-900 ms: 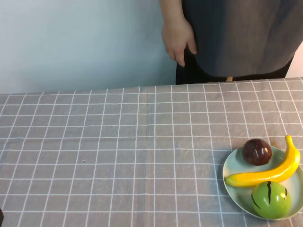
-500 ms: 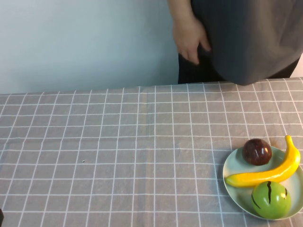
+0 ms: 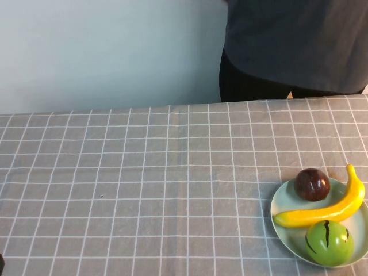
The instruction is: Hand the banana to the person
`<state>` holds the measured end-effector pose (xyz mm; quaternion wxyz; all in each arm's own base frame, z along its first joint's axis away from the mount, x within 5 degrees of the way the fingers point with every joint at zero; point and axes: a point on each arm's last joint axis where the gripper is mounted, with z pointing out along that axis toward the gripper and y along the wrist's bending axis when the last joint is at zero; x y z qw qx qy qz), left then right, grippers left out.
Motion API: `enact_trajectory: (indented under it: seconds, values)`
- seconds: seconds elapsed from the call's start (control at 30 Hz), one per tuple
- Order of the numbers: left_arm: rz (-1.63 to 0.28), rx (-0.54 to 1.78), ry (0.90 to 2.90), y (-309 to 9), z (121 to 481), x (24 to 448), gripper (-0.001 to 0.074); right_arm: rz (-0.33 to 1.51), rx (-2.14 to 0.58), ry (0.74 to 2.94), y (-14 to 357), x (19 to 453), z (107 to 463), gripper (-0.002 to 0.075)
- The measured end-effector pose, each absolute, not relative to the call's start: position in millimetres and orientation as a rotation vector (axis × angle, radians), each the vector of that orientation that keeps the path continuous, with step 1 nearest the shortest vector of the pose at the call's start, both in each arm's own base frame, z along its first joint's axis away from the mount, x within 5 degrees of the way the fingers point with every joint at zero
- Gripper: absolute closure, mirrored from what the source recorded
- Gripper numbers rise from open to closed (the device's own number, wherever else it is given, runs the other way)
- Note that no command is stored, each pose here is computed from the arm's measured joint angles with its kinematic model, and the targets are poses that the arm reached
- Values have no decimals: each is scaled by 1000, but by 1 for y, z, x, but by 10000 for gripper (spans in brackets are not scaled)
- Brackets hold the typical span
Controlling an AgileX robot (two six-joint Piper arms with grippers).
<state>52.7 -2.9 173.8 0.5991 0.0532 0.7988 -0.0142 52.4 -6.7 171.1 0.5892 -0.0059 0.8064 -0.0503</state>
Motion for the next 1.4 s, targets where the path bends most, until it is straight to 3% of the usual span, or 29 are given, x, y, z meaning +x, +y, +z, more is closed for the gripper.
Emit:
enact_trajectory:
  seconds: [0.13, 0.47, 0.73, 0.9, 1.2, 1.4]
  values:
    - [-33, 123, 1852, -3, 174, 53, 739, -79, 12, 1836, -5, 54, 174, 734]
    - [-33, 123, 1852, -3, 174, 53, 739, 317, 302, 1618, 2, 57, 192, 734]
    - [-33, 123, 1852, -3, 174, 53, 739, 505, 447, 1610, 6, 56, 194, 734]
    - [-33, 123, 1854, -3, 174, 53, 739, 544, 389, 1844, 16, 56, 231, 734]
    - [-33, 123, 1854, -3, 174, 53, 739, 321, -36, 2456, 22, 104, 309, 734]
    - [-33, 123, 1854, -3, 174, 53, 739, 272, -290, 2656, 31, 156, 315, 734]
